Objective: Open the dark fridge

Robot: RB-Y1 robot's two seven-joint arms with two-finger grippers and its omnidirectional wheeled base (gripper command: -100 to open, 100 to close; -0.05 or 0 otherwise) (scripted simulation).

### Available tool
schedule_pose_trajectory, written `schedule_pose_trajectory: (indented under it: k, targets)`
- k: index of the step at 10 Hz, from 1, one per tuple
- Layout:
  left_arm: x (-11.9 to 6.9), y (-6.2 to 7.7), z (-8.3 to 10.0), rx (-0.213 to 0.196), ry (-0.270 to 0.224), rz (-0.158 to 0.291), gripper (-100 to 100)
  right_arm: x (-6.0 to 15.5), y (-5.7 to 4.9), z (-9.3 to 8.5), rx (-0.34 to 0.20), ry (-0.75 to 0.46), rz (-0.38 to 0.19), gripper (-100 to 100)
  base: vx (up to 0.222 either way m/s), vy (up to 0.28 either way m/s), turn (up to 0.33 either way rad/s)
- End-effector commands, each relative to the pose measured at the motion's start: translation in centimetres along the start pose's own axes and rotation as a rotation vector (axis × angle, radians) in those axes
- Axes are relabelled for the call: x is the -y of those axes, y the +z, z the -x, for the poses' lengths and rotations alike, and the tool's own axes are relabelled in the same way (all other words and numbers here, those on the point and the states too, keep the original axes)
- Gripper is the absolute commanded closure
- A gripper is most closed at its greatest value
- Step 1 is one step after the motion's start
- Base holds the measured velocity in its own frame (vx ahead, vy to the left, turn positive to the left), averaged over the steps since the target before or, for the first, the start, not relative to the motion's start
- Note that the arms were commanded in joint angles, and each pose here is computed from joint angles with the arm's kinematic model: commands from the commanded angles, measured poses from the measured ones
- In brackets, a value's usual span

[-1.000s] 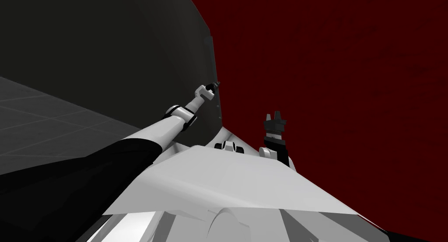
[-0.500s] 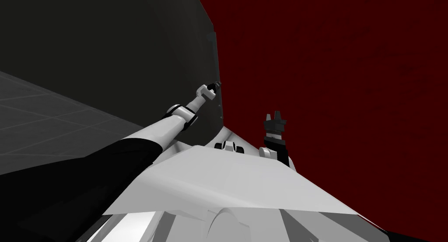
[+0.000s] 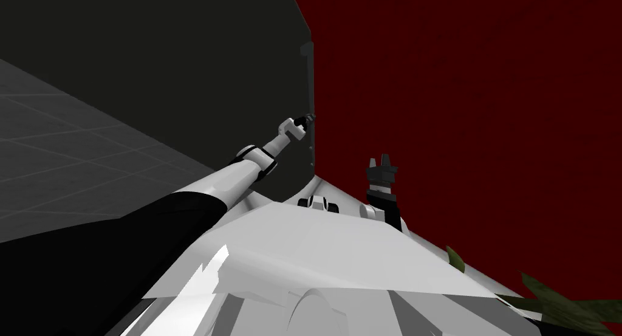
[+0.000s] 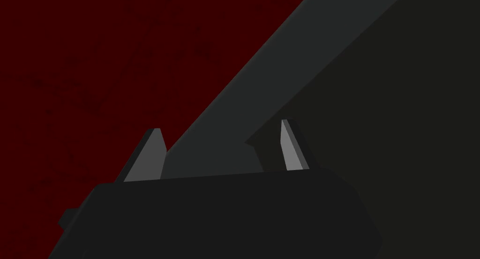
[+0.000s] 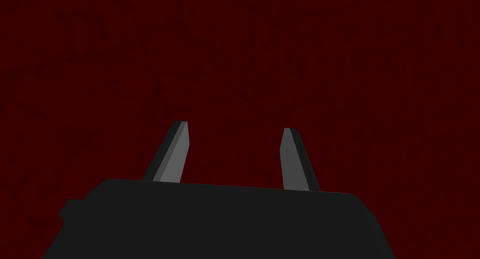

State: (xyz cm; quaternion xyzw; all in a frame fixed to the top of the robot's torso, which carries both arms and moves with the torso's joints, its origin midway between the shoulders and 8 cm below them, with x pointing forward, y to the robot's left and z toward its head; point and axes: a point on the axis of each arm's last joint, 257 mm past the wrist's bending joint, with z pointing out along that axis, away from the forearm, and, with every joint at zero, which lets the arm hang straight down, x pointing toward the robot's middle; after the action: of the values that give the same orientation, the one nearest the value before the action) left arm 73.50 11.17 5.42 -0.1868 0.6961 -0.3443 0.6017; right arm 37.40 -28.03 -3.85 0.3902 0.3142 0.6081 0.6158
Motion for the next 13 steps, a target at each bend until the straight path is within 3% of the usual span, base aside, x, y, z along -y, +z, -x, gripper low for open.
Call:
schedule_pose_trajectory:
  k: [1,3,4,5,10,11,13]
  targets:
    - [3.3,-0.4,-2.1,-0.038,-0.003,-0.057,100,0.0,0.0,0.0,0.0,0.0,0.0,0,-0.143,0.027,-0.077]
    - [5.9,-0.8,-4.6,-0.081,-0.001,-0.1,100,0.0,0.0,0.0,0.0,0.0,0.0,0,-0.19,0.069,-0.103]
    - [4.3,-0.8,-3.7,-0.067,0.006,-0.074,100,0.0,0.0,0.0,0.0,0.0,0.0,0,-0.093,0.035,-0.065]
    - [7.2,-1.4,-6.8,-0.122,0.008,-0.127,100,0.0,0.0,0.0,0.0,0.0,0.0,0,-0.144,0.042,-0.043]
    - [14.0,-4.0,-13.0,-0.239,0.009,-0.257,100,0.0,0.0,0.0,0.0,0.0,0.0,0,-0.207,0.11,-0.074]
    - [14.0,-4.0,-13.0,-0.239,0.009,-0.257,100,0.0,0.0,0.0,0.0,0.0,0.0,0,-0.136,0.063,-0.051]
    - [16.5,-5.4,-15.5,-0.289,0.01,-0.307,100,0.0,0.0,0.0,0.0,0.0,0.0,0,-0.12,0.063,-0.035]
